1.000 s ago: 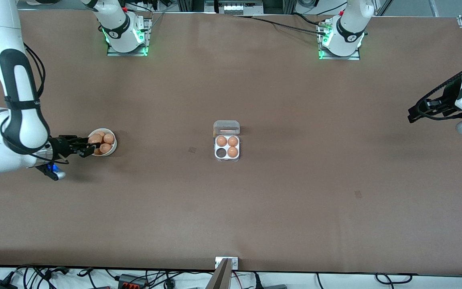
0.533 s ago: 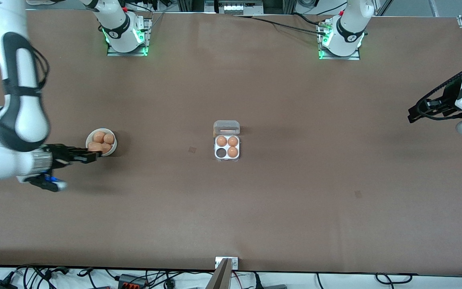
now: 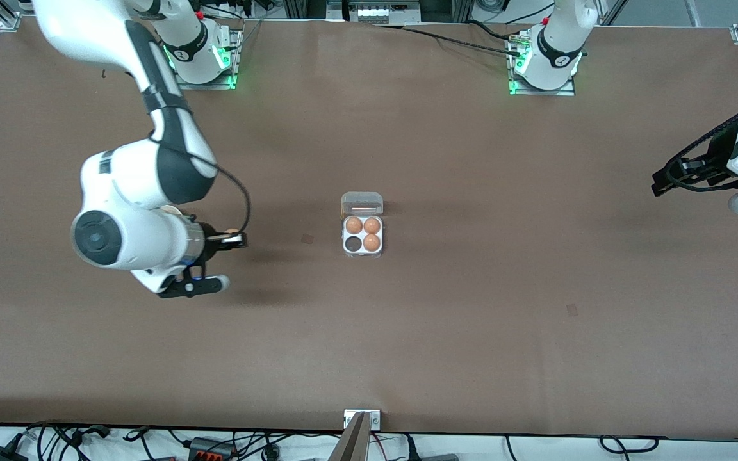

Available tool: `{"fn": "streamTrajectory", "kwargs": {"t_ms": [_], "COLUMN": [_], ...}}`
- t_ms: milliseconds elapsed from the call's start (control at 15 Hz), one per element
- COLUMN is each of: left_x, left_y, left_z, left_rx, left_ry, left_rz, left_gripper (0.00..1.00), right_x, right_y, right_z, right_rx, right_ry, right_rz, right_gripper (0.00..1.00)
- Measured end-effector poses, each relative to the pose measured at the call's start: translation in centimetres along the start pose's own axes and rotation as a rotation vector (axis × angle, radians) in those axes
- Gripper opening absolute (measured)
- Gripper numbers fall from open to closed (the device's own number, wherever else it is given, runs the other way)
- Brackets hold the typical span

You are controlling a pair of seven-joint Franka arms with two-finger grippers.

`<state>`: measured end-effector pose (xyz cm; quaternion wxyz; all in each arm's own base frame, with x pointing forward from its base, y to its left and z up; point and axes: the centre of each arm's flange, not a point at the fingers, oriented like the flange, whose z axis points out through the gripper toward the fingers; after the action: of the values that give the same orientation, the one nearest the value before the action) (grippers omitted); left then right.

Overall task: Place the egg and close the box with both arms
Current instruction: 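Lift the egg and carry it with the right gripper to the carton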

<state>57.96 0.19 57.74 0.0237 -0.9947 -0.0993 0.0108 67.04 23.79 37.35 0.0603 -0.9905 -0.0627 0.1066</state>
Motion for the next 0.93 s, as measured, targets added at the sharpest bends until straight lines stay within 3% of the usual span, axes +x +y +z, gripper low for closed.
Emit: {"fn": "streamTrajectory", "kwargs": {"t_ms": [200,467,733,933], "left_x": [0.0,0.0,0.0,0.0], "left_y": [0.0,0.0,0.0,0.0], "left_z": [0.0,0.0,0.0,0.0], "left_rx": [0.0,0.0,0.0,0.0], "left_ry": [0.0,0.0,0.0,0.0], "left_rz": [0.0,0.0,0.0,0.0], "left_gripper": [1.0,1.0,1.0,1.0], "right_x": [-0.3,-0.5,0.3,-0.1], "right_y": [-4.5,-11.0,-13.6,-16.2], "right_z": [0.5,2.6,5.7,8.2], "right_rx": [-0.025,-0.012,-0.012,-0.026], "right_ry": [0.055,0.154,0.223,0.245], "right_rz": [0.026,0.086,0.129,0.186], "right_gripper": [0.48,0.48,0.48,0.48]}}
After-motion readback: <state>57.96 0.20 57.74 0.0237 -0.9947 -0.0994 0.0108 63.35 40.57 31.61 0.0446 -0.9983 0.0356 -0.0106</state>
